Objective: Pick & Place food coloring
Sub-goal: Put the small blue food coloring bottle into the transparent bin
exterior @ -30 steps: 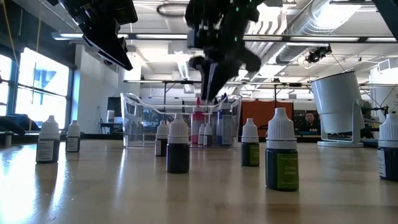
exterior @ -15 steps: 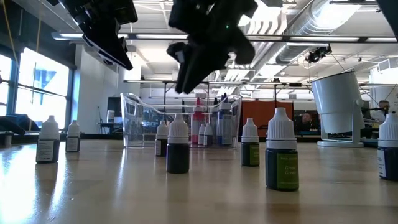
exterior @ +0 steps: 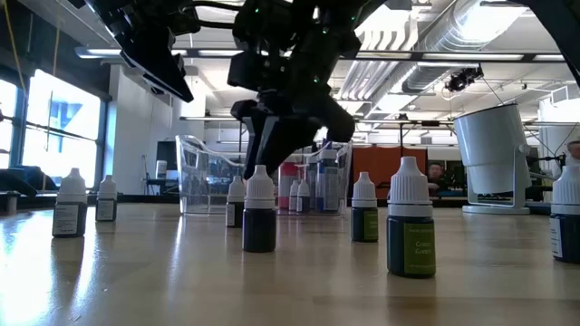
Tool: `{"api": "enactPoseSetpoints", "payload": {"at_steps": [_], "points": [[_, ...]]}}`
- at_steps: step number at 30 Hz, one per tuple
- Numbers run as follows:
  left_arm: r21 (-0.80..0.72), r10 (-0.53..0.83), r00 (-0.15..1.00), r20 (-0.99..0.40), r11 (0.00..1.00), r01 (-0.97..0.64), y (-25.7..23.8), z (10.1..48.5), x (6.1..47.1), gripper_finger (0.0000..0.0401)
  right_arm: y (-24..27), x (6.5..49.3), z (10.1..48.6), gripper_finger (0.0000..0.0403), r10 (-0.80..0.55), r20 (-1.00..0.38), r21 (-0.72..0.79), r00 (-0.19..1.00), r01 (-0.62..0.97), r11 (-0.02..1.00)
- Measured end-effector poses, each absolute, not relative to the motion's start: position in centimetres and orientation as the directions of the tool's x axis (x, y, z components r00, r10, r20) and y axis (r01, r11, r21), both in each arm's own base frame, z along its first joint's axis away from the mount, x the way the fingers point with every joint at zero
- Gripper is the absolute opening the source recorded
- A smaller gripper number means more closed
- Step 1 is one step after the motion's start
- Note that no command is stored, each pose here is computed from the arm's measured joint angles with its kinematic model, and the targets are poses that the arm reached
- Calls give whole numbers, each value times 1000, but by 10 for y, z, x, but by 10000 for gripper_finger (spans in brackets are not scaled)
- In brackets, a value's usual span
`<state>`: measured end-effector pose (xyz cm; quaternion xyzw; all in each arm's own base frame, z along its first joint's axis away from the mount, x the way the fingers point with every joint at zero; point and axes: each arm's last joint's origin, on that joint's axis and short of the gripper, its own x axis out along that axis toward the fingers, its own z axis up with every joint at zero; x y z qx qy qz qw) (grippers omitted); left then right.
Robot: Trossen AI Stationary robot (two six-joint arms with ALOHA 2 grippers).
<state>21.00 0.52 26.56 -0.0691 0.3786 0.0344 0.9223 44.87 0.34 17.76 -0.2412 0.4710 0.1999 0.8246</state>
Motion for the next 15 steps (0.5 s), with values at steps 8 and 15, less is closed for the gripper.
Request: {"api": "enactPoseSetpoints", "payload": {"at_steps": [8, 15], "points": [[-101, 11, 704, -710, 988, -116, 5, 265, 209, 99, 1, 449, 177, 113, 53, -877, -249, 478, -546, 800], [-100, 11, 701, -713, 988, -117, 5, 265, 209, 99, 0, 451, 179, 113, 35, -862, -305, 506, -573, 761]]}}
